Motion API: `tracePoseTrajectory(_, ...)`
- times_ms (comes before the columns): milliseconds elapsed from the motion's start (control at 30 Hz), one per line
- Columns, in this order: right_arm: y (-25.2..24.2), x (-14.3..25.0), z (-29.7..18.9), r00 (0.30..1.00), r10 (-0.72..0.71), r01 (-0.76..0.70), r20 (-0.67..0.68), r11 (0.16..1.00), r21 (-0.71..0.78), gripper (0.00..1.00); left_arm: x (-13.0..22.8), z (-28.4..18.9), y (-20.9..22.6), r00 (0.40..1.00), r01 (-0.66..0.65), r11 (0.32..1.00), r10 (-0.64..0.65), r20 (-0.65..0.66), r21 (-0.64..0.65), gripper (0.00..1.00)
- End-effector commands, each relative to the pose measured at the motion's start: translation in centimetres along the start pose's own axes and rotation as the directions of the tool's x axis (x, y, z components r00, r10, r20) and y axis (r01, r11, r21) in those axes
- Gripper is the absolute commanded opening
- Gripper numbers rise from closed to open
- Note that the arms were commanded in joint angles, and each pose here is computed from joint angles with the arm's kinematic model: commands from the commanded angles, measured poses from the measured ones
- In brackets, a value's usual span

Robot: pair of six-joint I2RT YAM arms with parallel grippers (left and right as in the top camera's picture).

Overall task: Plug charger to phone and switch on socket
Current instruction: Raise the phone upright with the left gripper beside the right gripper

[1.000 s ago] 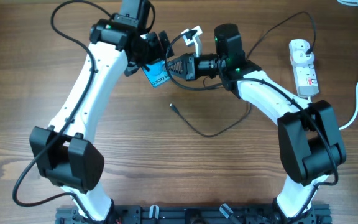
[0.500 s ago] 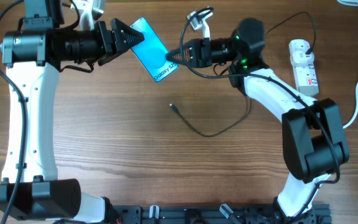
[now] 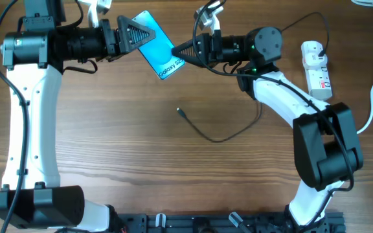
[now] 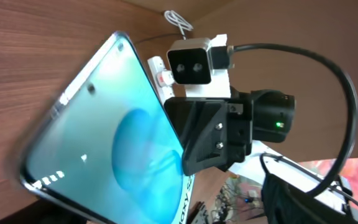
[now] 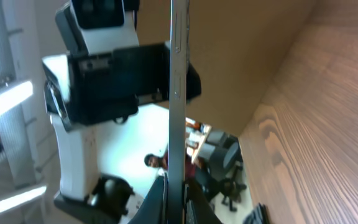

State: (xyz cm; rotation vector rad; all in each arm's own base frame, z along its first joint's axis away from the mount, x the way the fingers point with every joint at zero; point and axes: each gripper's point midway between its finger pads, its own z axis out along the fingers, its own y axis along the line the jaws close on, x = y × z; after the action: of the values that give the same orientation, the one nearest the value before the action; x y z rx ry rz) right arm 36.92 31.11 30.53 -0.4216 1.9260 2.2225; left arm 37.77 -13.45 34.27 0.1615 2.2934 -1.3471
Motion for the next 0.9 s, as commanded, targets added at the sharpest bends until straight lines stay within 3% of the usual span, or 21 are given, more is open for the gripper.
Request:
tracePoseTrajectory(0, 1.3, -2.1, 0.9, 0.993, 0.011, -0.006, 0.121, 0.999, -0.039, 0.04, -0.1, 1.2, -1.3, 0.996, -0.092, 0.996, 0.093, -0.002, 0.019, 0.71)
tracePoseTrajectory(33, 1.3, -1.9, 1.3, 0.993, 0.012, -0.007, 0.118, 0.999, -0.043, 0.04, -0.3, 1.5, -1.7, 0.995, -0.105, 0.994, 0.105, 0.004, 0.027, 0.65)
tracePoseTrajectory(200, 1.8, -0.6, 2.3, 0.998, -0.018, 0.022, 0.066, 0.998, -0.056, 0.04, -1.5, 2.4, -0.9, 0.993, -0.106, 0.992, 0.109, 0.045, -0.069, 0.57)
tracePoseTrajectory(467, 1.6, 1.7, 2.3, 0.995, -0.073, 0.071, -0.068, 0.997, -0.043, 0.04, -2.1, 2.4, -1.1, 0.989, -0.132, 0.989, 0.136, 0.063, -0.065, 0.59)
tracePoseTrajectory(600, 1.5, 2.4, 2.2, 0.987, -0.124, 0.12, -0.106, 0.992, -0.043, 0.04, -1.5, 2.5, -1.0, 0.994, -0.094, 0.993, 0.097, 0.045, -0.065, 0.51)
tracePoseTrajectory(800, 1.5, 2.5, 2.2, 0.986, -0.127, 0.122, -0.111, 0.992, -0.043, 0.05, 0.3, 3.6, -1.6, 0.998, -0.061, 0.997, 0.06, -0.019, -0.055, 0.51)
tracePoseTrajectory(867, 1.5, 2.5, 2.2, 0.986, -0.128, 0.124, -0.111, 0.991, -0.043, 0.04, 0.9, 3.6, -1.4, 0.999, -0.036, 0.997, 0.034, -0.037, -0.061, 0.46)
